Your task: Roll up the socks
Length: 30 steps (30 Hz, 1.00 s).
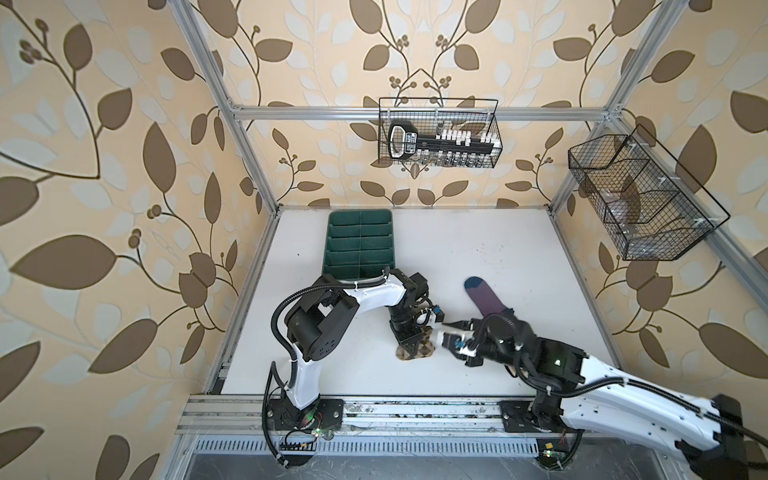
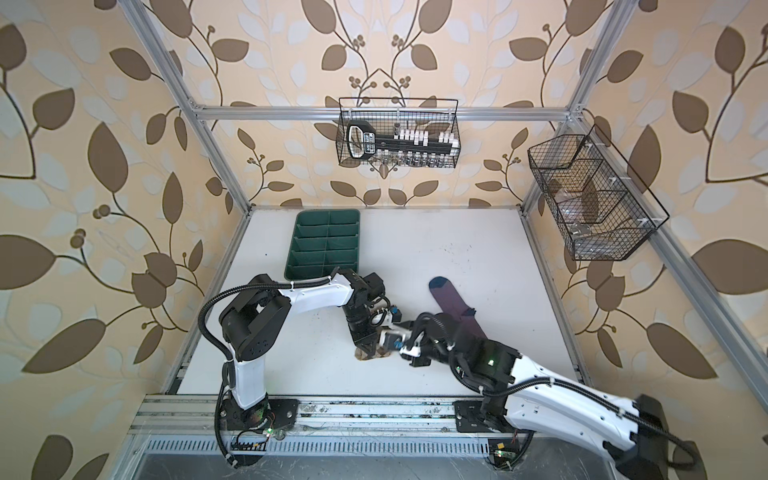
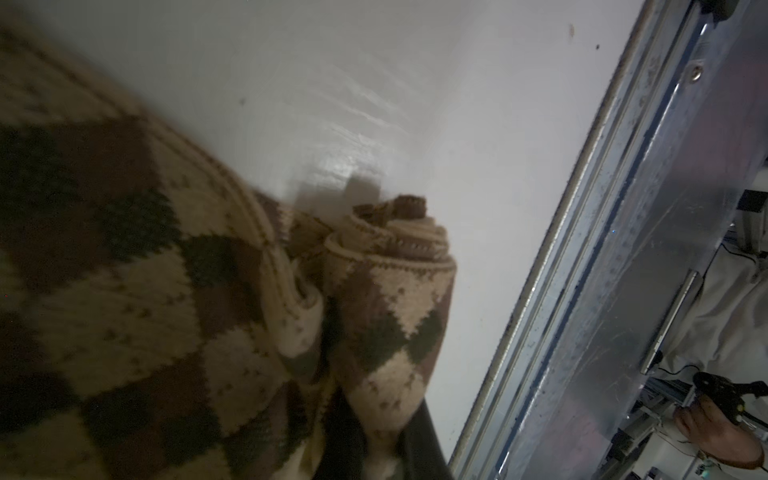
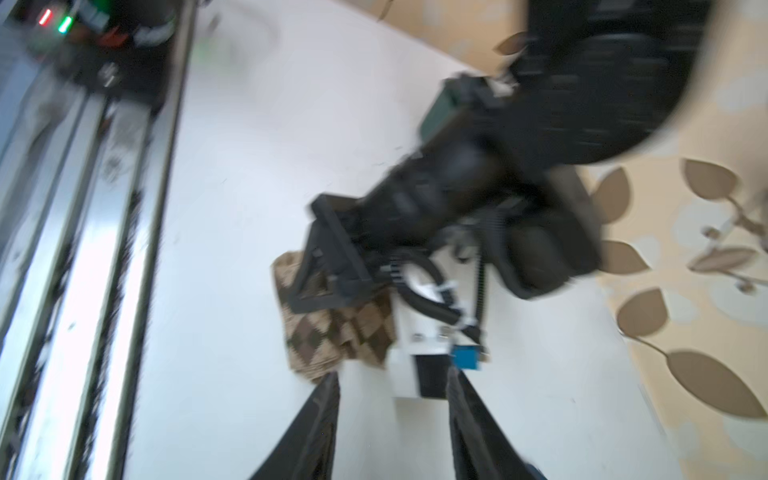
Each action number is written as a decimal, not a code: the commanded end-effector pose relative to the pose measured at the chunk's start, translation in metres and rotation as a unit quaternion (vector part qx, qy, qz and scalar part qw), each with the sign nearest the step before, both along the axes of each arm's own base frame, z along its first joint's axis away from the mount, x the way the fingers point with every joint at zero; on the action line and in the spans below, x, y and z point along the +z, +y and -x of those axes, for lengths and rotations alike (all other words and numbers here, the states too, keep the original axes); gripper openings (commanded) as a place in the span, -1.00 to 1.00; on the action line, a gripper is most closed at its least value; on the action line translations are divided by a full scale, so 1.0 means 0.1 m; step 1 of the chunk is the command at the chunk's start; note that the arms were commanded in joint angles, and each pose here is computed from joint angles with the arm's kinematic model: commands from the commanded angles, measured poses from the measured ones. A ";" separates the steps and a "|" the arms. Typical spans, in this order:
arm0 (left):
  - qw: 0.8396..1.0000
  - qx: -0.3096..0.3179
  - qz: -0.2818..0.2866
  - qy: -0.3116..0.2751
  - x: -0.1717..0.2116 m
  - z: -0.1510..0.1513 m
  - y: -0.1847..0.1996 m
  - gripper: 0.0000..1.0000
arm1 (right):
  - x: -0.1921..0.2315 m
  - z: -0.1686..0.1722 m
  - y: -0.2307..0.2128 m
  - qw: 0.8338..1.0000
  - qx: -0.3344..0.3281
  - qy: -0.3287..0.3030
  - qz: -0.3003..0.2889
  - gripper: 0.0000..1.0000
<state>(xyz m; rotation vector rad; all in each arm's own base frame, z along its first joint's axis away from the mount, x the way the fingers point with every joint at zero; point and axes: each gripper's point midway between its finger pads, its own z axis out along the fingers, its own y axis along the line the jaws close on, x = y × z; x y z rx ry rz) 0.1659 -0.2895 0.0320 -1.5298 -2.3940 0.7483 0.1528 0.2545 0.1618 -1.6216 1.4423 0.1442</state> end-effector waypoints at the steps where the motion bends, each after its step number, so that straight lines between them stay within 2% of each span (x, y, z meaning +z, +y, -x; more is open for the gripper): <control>1: 1.000 0.000 -0.018 0.020 -0.11 0.04 0.04 -0.83 | -0.37 -0.03 -0.09 0.988 0.017 -0.079 0.130 -0.10; 5: 1.000 0.005 -0.015 0.019 -0.12 0.01 0.03 -0.82 | -0.58 -0.06 0.12 0.986 0.028 -0.094 0.137 -0.06; 11: 1.000 0.007 -0.015 0.016 -0.12 -0.01 0.03 -0.83 | -0.94 -0.09 0.39 0.986 0.044 -0.080 0.142 -0.06; 19: 1.000 0.007 -0.010 0.016 -0.12 -0.01 0.02 -0.82 | -1.27 -0.29 0.49 0.984 0.018 -0.063 0.166 -0.06; 21: 1.000 0.006 -0.007 0.015 -0.10 -0.01 0.02 -0.81 | -1.34 -0.31 0.47 0.982 0.012 -0.051 0.180 -0.19; 24: 1.000 0.006 0.001 0.007 -0.05 -0.02 0.00 -0.78 | -1.42 -0.31 0.43 0.978 0.009 -0.030 0.204 -0.65; 25: 1.000 0.006 0.005 0.000 -0.02 -0.03 0.00 -0.76 | -1.44 -0.29 0.41 0.977 0.009 -0.021 0.211 -0.86; 26: 1.000 0.009 0.008 -0.011 0.01 -0.06 0.00 -0.74 | -1.46 -0.28 0.38 0.976 0.008 -0.015 0.217 -0.97; 30: 0.997 0.024 0.029 -0.069 0.24 -0.18 -0.02 -0.52 | -1.50 -0.18 0.31 0.974 0.014 0.017 0.224 -1.00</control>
